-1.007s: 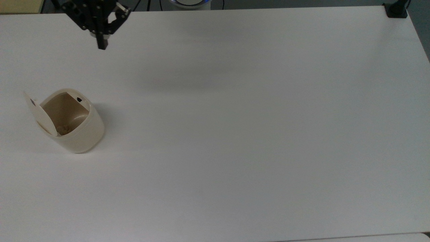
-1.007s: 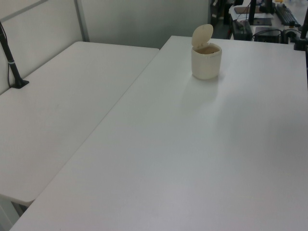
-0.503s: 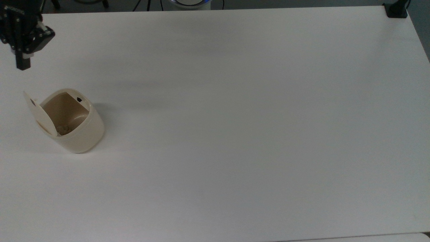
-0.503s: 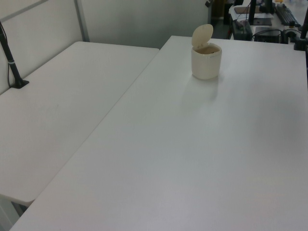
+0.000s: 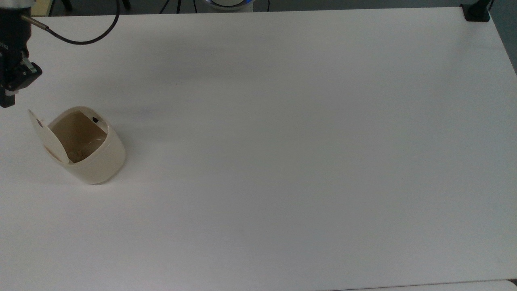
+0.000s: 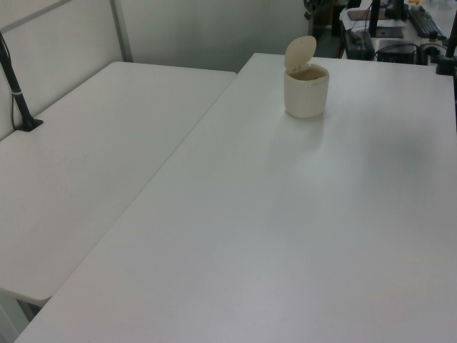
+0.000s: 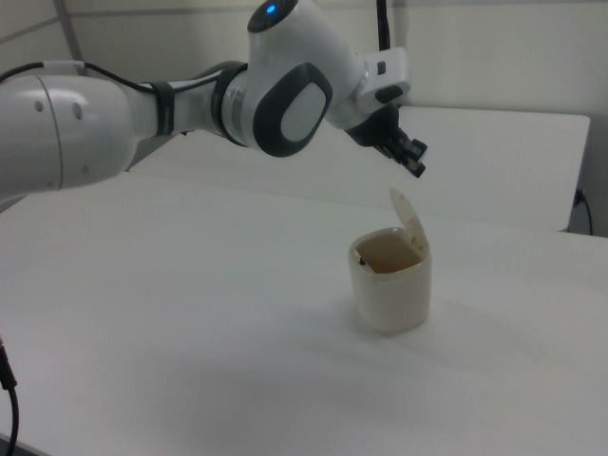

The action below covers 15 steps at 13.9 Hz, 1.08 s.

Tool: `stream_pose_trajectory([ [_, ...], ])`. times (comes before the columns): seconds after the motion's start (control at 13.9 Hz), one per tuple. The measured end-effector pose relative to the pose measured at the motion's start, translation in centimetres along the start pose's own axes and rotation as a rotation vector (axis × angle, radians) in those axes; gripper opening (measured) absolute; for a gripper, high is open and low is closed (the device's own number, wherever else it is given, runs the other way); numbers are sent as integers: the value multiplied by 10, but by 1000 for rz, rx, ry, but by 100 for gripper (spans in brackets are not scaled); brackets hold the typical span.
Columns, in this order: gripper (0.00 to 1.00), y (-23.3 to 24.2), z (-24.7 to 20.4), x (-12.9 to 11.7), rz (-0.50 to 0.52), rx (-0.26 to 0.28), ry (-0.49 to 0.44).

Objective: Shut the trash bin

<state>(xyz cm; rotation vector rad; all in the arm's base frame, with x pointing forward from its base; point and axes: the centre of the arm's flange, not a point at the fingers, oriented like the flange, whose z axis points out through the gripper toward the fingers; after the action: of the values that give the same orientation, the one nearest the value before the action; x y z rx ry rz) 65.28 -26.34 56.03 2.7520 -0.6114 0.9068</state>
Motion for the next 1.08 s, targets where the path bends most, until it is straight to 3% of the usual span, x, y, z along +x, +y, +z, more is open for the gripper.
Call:
stream_pose_trajectory([
  [0.72,1,-12,43,-16,-14,3,-17],
  [1.08,1,-24,59,-39,-32,0,-180],
])
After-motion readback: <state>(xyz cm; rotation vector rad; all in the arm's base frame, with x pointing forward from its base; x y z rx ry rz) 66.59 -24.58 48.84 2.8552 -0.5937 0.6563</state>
